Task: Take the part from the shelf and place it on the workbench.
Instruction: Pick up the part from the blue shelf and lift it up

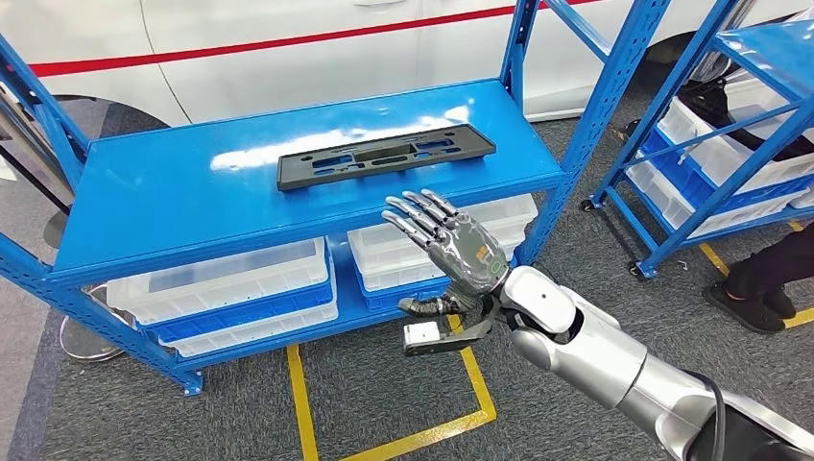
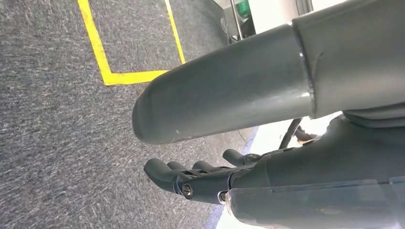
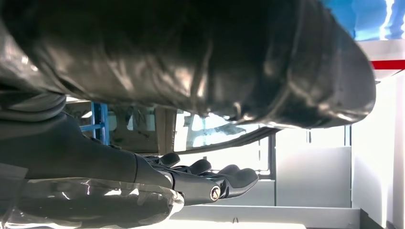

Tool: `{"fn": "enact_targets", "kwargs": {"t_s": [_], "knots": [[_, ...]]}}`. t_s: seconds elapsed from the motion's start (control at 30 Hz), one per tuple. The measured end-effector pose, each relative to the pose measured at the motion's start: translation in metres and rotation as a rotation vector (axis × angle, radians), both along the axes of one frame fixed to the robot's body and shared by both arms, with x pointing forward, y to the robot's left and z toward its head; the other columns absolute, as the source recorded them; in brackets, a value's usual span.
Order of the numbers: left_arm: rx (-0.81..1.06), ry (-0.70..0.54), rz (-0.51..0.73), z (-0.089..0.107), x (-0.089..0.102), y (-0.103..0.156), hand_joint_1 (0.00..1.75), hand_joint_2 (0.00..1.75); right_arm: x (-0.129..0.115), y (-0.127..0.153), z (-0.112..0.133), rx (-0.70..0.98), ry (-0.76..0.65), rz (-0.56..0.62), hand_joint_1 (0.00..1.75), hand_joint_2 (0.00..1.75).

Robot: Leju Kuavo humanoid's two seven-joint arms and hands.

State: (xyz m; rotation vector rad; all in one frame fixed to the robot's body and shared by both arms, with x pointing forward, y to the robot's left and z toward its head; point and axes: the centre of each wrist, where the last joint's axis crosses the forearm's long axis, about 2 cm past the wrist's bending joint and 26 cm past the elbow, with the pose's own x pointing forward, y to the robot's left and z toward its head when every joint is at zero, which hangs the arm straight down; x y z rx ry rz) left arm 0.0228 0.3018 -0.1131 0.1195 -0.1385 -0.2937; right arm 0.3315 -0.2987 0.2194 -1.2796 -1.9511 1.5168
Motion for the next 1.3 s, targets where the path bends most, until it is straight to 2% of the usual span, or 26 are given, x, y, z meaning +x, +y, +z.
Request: {"fn": "enact_targets", "kwargs": {"t_s": [0.53, 1.3], "knots": [[0.003, -0.001, -0.043, 0.0, -0.001, 0.001, 0.0, 0.0, -0.01, -0.008, -0.016, -0.007, 0.042, -0.009, 0.0, 0.0], [0.0, -0.006, -0.056, 0.0, 0.002, 0.0, 0.0, 0.0, -0.012, -0.019, -0.018, -0.017, 0.048, -0.029, 0.0, 0.0]]}}
